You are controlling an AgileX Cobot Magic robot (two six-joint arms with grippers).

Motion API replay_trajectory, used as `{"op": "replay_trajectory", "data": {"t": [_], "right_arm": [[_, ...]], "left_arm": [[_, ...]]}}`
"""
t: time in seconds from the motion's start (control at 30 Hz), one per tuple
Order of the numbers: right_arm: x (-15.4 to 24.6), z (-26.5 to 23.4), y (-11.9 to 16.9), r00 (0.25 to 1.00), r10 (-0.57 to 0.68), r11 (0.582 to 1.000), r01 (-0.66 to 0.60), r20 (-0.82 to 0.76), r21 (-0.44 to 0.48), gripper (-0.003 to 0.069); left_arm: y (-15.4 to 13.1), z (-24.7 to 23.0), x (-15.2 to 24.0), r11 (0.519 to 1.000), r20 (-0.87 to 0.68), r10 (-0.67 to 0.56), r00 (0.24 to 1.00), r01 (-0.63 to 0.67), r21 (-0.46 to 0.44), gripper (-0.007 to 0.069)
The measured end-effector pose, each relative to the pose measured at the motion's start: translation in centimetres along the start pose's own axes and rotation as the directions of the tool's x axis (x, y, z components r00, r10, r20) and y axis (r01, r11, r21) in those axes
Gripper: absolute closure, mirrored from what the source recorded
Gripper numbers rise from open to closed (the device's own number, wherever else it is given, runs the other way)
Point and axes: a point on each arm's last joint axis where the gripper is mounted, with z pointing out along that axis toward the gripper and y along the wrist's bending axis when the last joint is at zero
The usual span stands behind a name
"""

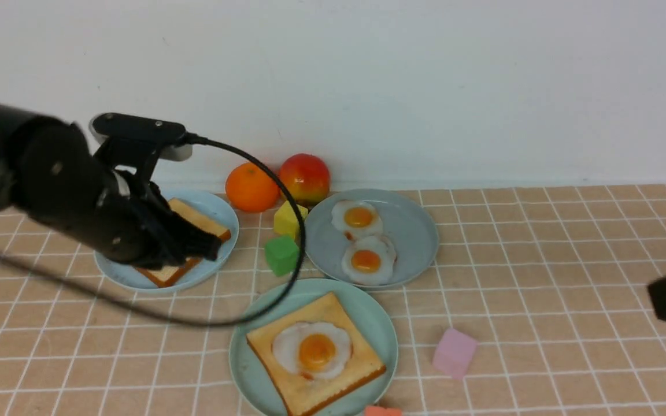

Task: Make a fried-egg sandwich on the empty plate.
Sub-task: Use the left arm to grab a slice of bread

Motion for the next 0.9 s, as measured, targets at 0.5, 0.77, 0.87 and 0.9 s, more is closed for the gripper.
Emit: {"op": "replay_trajectory", "data": {"t": [0.5, 0.77, 0.87, 0.9], "right_arm": [[1.8, -0.5, 0.1, 1.000, 0.008, 1.000, -0.008, -0.026, -0.018, 0.0651], [1.8, -0.5, 0.1, 0.998, 0.056, 0.998, -0.057, -0.024, -0.026, 0.0645], [1.8, -0.5, 0.2, 0.997, 0.072, 0.997, -0.073, -0.025, -0.038, 0.0645], [1.8, -0.5, 0.3, 0.997, 0.075, 0.996, -0.076, -0.026, -0.044, 0.0645]], "left_arm": [[2.9, 9.4, -2.8, 0.955, -0.013, 0.292, 0.956, -0.292, -0.045, 0.0318], [3.0, 13.3, -1.8, 0.935, -0.019, 0.351, 0.936, -0.352, -0.045, 0.0245], [3.0, 13.6, -2.0, 0.931, 0.008, 0.361, 0.932, -0.360, -0.058, 0.0246], [3.0, 13.7, -2.0, 0.931, 0.010, 0.362, 0.932, -0.361, -0.059, 0.0249]]}}
